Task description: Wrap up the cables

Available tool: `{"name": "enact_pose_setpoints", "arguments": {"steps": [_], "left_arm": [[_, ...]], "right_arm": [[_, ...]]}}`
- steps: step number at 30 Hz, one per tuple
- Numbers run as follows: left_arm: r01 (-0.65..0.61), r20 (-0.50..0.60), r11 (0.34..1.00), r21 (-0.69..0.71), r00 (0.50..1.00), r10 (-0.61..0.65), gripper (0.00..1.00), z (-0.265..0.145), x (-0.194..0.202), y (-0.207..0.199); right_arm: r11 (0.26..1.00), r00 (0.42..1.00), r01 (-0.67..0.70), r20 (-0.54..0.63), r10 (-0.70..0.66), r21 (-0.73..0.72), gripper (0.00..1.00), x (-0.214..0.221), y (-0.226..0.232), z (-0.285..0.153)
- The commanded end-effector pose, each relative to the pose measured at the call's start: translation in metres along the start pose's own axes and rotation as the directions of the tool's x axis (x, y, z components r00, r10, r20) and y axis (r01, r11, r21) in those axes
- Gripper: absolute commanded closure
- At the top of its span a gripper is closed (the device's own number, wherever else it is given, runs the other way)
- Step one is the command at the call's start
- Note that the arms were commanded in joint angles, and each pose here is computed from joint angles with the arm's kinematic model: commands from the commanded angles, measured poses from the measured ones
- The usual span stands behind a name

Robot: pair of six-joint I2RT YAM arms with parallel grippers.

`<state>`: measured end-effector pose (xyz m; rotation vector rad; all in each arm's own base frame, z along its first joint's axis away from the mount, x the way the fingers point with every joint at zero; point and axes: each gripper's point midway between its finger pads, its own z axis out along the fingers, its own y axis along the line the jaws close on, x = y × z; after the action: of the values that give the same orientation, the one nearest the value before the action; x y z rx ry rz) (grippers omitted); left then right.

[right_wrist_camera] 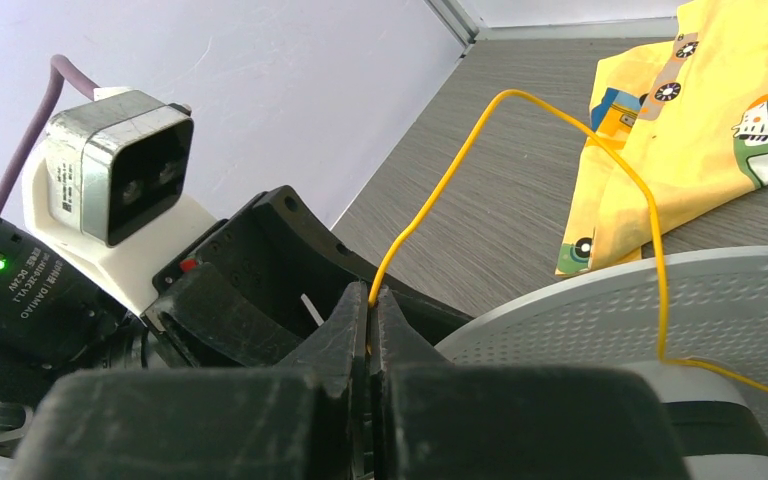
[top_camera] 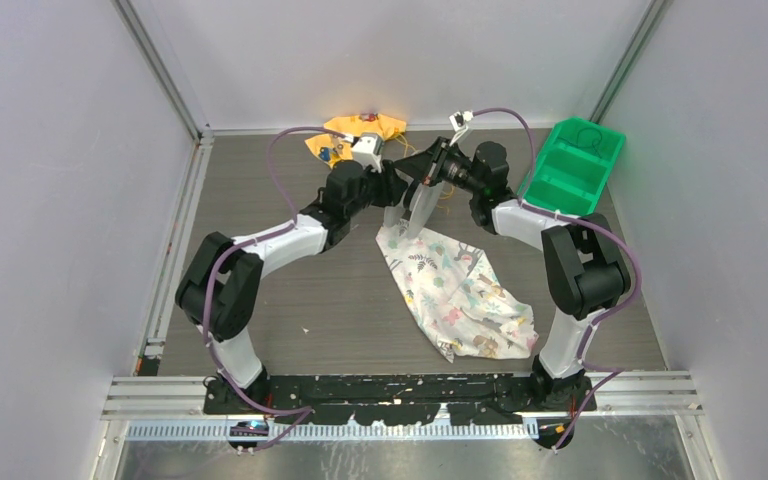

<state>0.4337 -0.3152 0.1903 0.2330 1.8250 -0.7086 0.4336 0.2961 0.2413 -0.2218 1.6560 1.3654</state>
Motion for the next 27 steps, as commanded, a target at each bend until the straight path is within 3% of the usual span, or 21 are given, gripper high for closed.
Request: {"name": "enact_pose_setpoints", "arguments": {"steps": [1, 6, 11, 16, 27], "left_arm": [[-0.015, 0.081, 1.0, 0.007, 0.997, 0.014, 0.55, 0.005, -0.03, -0.009], [-0.011, 0.087, 1.0, 0.011, 0.996, 0.01, 0.61, 0.004, -0.033, -0.011], [-0.002, 0.098, 1.0, 0.03, 0.995, -0.001, 0.49, 0.001, -0.039, -0.016], [-0.007, 0.098, 0.999, 0.051, 0.995, 0.002, 0.44, 0.0, -0.043, -0.021], [0.017, 0.171, 1.0, -0.011, 0.985, -0.014, 0.5, -0.004, -0.054, -0.01]], "right_arm": [[0.998, 0.999, 0.043, 0.032, -0.042, -0.046, 0.99, -0.011, 0.016, -0.001], [0.998, 0.999, 0.04, 0.033, -0.039, -0.046, 0.99, -0.011, 0.016, -0.001], [0.998, 0.999, 0.04, 0.03, -0.039, -0.043, 0.99, -0.011, 0.016, -0.001], [0.998, 0.999, 0.041, 0.03, -0.04, -0.044, 0.99, -0.012, 0.017, 0.0], [0.998, 0.999, 0.038, 0.023, -0.037, -0.043, 0.99, -0.012, 0.017, 0.001]]}}
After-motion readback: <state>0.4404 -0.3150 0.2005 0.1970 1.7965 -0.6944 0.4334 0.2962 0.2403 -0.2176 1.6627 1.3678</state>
